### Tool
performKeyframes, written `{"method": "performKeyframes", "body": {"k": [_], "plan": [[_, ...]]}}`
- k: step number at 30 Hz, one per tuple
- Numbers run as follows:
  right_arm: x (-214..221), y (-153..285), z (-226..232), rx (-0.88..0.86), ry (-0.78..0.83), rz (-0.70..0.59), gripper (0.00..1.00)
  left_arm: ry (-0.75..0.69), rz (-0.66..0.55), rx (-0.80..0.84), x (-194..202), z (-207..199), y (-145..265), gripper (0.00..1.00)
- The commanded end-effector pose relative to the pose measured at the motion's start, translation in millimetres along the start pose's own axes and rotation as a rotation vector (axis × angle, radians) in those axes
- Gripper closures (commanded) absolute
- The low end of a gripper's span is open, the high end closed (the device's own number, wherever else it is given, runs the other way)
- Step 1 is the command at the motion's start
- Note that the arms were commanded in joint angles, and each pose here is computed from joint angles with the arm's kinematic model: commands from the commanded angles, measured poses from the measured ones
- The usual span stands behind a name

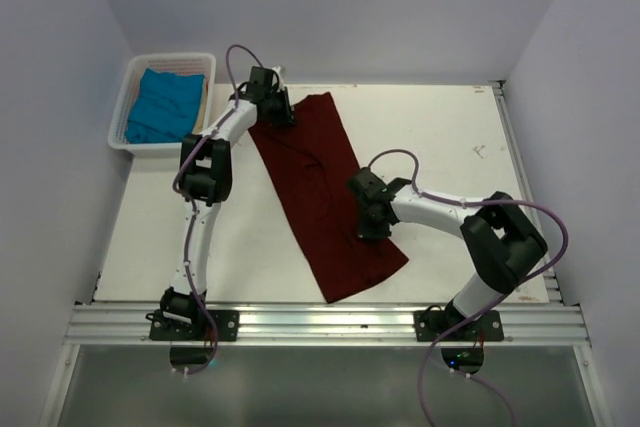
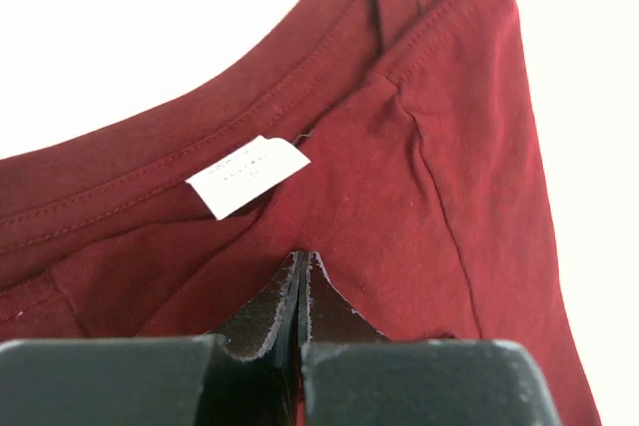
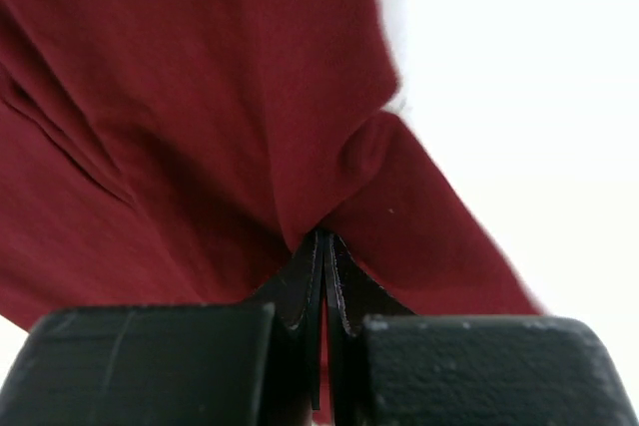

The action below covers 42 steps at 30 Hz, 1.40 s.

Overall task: Fold and stack the t-shirts
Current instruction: Fold the tshirt

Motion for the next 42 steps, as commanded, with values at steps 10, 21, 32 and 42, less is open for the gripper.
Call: {"method": "performKeyframes", "body": {"k": [10,21,32,42], "plan": [[67.9,20.2,16.9,0.076,0.061,0.166,1.0,-0.03,-0.089,0.154,-25.8,5.9,-14.2,1.0],[75.8,47.4,52.1,-0.008,0.137,0.115,1.0,-0.044,-0.11,0.297,-35.5,-14.4,-5.6,1.0],[-55.2,135.4,95.5,-0.149,0.22,-0.399,0.33,-0.195,-0.504,0.221,-121.0,-80.1,158.6,0.27],[-211.0,67.2,95.3,-0.217,0.096,-0.375,0.63,-0.016,-0.531,-0.019,-28.7,-56.4,253.6,0.16]]}}
Point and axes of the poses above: each gripper's point midway between its finger pads, its own y axis back along the fingers, its own z axis along the line the jaws close on, x = y × z, the point moved 7 cm from there along y, back along the fingers, and after that the axes turned 1 degree about -y, right-handed, at the moved point
